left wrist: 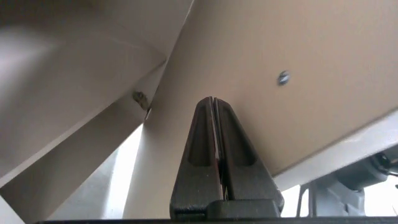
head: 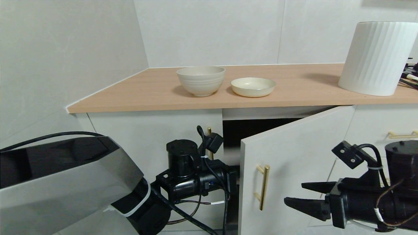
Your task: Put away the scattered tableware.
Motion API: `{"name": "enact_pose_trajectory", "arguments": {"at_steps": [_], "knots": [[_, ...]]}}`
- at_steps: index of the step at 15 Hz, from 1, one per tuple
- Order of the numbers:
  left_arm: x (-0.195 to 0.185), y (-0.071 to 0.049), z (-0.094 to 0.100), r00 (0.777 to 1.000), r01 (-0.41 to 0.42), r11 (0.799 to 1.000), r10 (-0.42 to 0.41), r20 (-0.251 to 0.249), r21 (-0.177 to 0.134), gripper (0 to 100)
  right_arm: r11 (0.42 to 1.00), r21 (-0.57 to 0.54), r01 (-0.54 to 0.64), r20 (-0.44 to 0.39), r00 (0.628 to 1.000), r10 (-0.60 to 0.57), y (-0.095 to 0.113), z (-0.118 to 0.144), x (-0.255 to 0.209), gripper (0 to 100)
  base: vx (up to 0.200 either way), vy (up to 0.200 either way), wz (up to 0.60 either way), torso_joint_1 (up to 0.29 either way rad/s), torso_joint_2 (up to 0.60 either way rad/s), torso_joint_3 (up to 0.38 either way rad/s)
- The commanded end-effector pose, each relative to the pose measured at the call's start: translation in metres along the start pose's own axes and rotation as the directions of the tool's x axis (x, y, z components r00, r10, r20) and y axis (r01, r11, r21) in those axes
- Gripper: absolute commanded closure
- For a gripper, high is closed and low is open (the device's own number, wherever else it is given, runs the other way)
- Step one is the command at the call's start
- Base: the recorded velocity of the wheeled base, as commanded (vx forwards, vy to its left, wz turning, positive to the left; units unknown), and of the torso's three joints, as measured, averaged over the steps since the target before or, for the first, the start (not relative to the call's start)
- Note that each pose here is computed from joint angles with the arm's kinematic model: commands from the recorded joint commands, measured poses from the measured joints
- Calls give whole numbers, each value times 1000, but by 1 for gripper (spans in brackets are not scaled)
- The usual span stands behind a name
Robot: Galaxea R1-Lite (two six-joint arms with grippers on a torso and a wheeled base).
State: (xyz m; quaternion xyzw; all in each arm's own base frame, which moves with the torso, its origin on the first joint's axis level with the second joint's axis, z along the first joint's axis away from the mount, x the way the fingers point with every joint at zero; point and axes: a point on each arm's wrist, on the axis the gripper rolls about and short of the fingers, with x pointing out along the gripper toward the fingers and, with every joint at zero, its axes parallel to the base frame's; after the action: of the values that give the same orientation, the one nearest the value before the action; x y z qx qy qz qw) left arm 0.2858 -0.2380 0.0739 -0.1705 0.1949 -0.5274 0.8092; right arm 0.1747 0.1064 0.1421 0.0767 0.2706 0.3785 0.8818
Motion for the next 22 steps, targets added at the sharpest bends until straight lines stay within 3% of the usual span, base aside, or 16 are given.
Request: {"name": "enact_pose_trajectory", "arguments": {"at_steps": [1,6,11,16,19,22], "knots": [[-5,-12,11,1000,15,1000,-15,10,10,100,999,-42,-13,45,999,15,16,-14,-33,0,0,0,0,0,0,0],[-1,-18,7,1000,27,1000,-27,-12,5,100,999,-48,-25,44,999,27,23,-29,-62,0,0,0,0,0,0,0],[2,-20,10,999,34,999,-34,-8,10,100,995,-71,-75,35,996,77,30,-33,-67,0,-200,0,0,1,5,7],[23,-10,17,1000,1,1000,-2,-22,-5,100,994,-74,-80,33,996,83,31,-34,-69,0,-40,0,0,-1,0,1],[32,-8,23,999,-40,999,40,-10,-7,100,994,-75,-80,34,996,83,31,-33,-69,0,-67,0,0,-1,1,1],[37,-14,29,999,-42,999,42,13,5,100,994,-75,-81,36,996,84,31,-33,-69,0,-200,0,0,10,1,1]]}}
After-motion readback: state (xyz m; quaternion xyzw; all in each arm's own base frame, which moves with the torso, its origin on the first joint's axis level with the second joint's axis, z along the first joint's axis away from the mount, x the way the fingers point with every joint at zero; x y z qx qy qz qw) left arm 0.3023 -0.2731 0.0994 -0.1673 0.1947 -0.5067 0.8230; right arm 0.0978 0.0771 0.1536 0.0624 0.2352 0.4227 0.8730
